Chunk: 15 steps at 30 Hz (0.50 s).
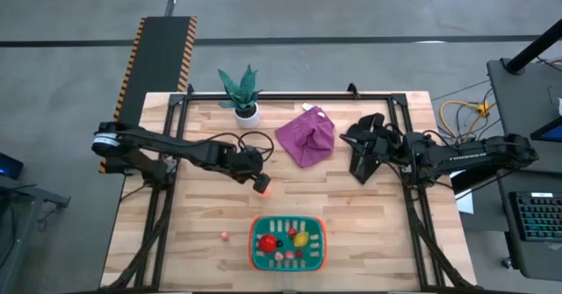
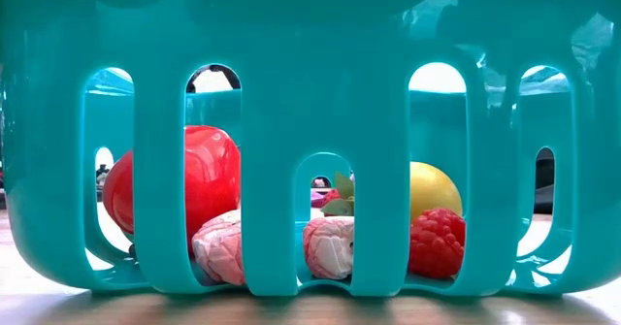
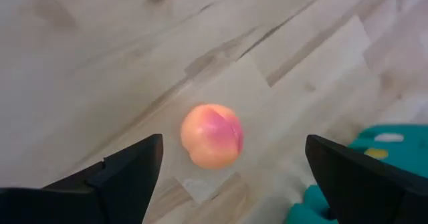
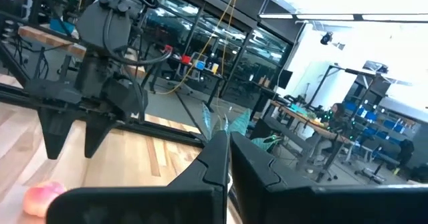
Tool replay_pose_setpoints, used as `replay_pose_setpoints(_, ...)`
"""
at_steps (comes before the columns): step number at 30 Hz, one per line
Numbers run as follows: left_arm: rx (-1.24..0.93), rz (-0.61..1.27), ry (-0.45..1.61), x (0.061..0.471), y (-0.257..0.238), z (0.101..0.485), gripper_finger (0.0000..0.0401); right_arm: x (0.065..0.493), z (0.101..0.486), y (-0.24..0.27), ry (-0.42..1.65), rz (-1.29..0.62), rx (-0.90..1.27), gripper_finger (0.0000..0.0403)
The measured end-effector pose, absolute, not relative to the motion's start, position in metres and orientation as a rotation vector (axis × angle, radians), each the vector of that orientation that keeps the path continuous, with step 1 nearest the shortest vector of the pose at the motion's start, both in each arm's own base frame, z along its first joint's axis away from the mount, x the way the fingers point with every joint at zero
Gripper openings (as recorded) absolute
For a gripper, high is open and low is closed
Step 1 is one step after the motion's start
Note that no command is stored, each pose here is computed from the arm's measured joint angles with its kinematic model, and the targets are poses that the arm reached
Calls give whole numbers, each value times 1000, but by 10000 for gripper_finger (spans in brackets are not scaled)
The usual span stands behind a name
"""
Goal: Pick and placing Produce into tupperware
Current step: Put the pink peach into the green basket
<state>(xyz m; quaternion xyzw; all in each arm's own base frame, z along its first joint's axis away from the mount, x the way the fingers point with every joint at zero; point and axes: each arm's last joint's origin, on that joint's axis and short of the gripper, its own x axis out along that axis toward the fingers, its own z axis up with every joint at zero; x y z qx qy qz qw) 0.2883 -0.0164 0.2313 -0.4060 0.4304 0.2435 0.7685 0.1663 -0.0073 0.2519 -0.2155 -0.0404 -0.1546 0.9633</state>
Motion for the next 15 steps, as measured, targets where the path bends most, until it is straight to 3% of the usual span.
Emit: replay_pose_setpoints(15, -969, 551, 1053, 310, -23, 191, 352, 166, 253, -7, -86, -318, -481, 9)
